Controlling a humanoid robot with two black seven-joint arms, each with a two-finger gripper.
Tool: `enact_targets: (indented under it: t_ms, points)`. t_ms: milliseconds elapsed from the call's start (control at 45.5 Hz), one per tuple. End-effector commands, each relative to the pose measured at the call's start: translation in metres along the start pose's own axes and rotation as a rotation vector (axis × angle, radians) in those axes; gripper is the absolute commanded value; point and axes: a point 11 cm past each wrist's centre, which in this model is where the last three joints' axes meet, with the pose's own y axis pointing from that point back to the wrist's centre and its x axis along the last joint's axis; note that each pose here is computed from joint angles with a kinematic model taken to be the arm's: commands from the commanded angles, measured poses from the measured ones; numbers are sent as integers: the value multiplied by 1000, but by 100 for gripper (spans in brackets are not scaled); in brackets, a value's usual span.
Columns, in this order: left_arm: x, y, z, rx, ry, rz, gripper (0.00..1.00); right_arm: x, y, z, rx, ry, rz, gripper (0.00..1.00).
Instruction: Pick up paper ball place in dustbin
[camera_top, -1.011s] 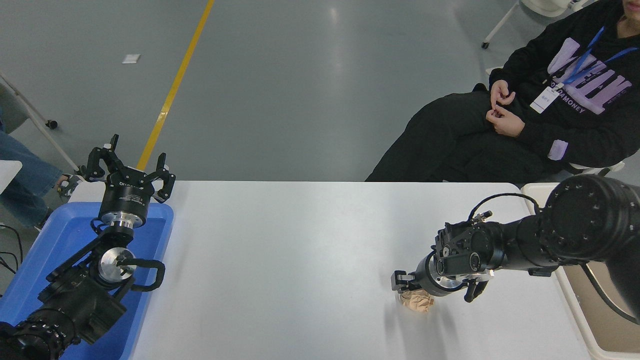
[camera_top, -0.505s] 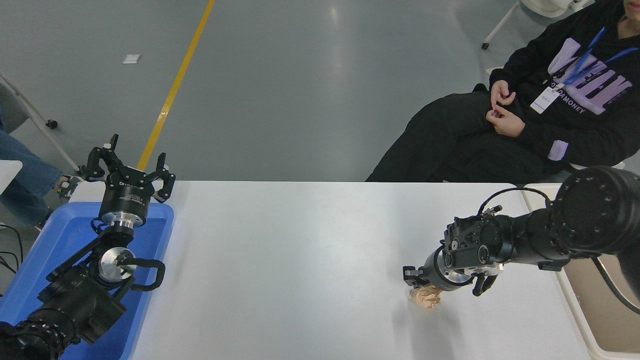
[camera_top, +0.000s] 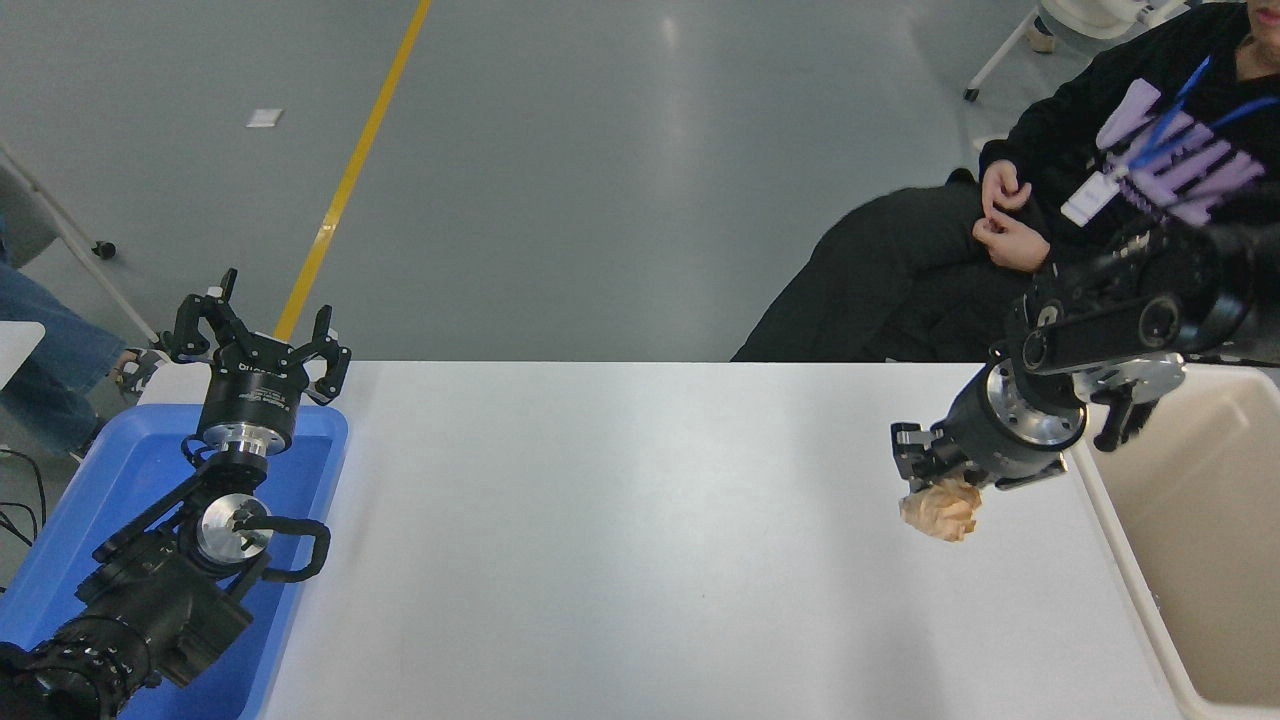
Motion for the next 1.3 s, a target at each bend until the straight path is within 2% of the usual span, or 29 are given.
enact_targets:
  t_ms: [0,176,549,857,1055,1275]
  points:
    - [1,1,0,0,1,2,99,-5,76,-8,102,-18,-109,0]
    - [1,1,0,0,1,2,99,6,109,-7,146,-29,-18,0]
    - [1,1,0,0,0,3,99,14,119,-6,193,-75,13,0]
    - [1,1,0,0,1,2,99,15,117,13,137,-105,17,0]
    - [1,1,0,0,-1,3,99,17,117,47,54,-172,40,0]
    - [1,1,0,0,-1,3,99,27,113,131,-28,-391,245,0]
